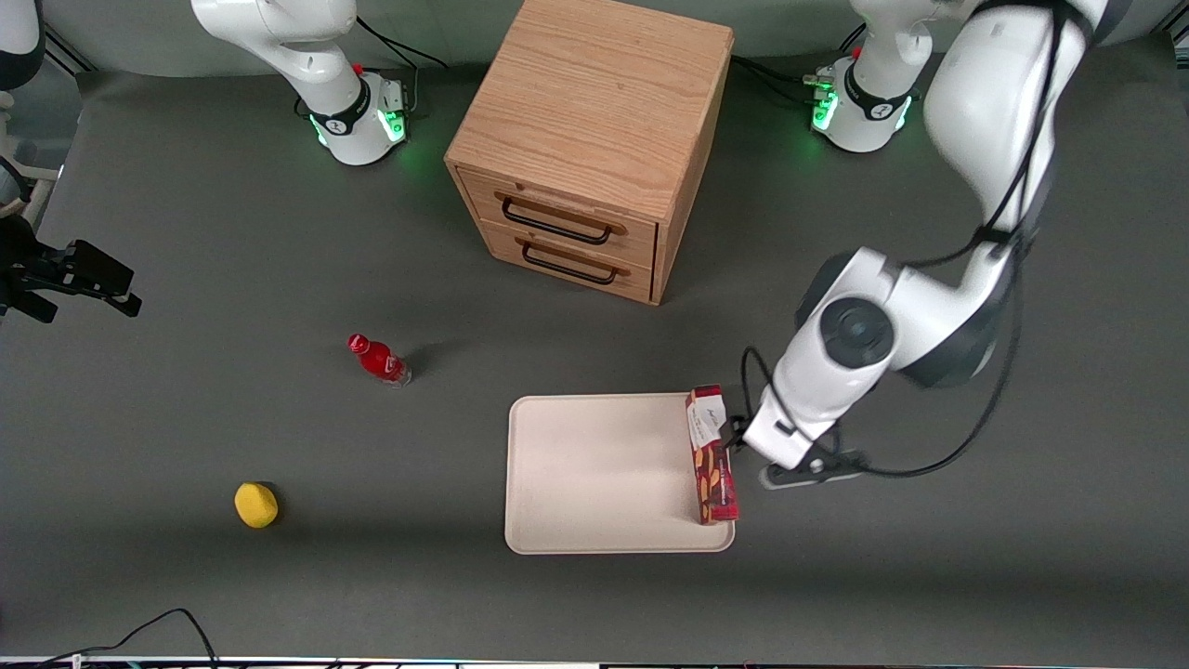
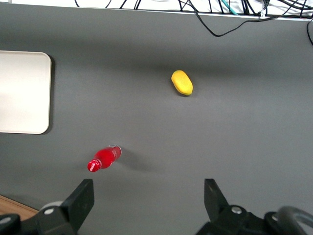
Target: Place red cookie box on tray
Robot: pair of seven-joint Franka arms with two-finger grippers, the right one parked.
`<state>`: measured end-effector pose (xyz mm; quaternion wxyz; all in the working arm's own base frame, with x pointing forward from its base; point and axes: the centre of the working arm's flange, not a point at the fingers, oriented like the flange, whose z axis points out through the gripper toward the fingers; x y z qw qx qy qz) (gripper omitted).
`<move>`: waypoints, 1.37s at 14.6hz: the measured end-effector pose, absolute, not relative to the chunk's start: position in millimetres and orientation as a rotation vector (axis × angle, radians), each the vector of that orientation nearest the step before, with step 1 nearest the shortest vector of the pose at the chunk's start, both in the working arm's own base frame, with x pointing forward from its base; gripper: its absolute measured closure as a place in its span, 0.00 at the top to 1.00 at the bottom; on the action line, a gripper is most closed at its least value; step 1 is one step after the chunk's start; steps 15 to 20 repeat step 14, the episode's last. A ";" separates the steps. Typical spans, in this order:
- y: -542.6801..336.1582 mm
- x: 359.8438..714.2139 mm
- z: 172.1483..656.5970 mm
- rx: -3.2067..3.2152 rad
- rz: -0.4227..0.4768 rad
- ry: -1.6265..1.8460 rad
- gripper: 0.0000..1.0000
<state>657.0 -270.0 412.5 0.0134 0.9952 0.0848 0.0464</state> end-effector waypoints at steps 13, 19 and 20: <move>-0.3 510.8 590.4 3.131 -0.291 -0.060 1.00; -0.4 506.7 588.4 3.130 -0.291 -0.064 1.00; -0.4 506.7 588.4 3.130 -0.291 -0.064 1.00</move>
